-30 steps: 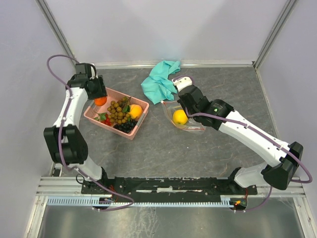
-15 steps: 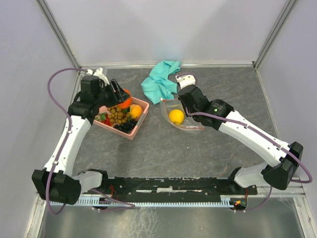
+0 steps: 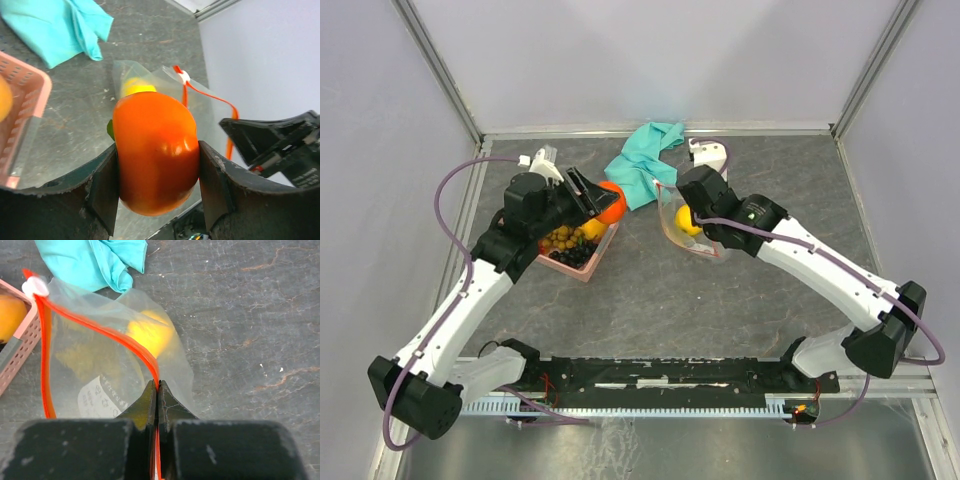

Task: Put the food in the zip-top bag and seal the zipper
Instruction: Place the fake fruit in the zipper food storage bag.

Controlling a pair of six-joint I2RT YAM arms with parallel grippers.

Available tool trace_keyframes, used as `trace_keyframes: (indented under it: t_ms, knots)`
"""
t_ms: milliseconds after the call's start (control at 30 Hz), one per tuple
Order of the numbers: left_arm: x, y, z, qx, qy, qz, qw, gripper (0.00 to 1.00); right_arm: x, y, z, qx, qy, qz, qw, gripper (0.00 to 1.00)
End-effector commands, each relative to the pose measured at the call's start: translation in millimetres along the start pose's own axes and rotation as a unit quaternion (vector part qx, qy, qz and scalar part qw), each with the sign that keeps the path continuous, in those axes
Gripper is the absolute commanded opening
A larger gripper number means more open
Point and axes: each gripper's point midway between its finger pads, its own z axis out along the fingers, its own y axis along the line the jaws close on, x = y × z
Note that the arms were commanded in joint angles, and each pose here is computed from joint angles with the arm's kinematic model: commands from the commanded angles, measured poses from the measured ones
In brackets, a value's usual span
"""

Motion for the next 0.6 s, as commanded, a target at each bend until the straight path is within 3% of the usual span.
trace_keyframes:
  t_ms: [0,233,567]
  knots:
    - [-16,-40,-4,0.066,-0.038,-0.057,0.995,0.43,-24,7,1,0.003,-0.034,0.071,0.997,0.02]
    - [-1,-65,3,0.113,-0.02,-0.113,0.987,0.42,-20,21,14,-0.004,-0.034,0.106,0.994,0.02]
    - [34,-79,32,0.118,0.024,-0.158,0.98,0.4,-18,39,23,-0.031,-0.029,0.133,0.99,0.02]
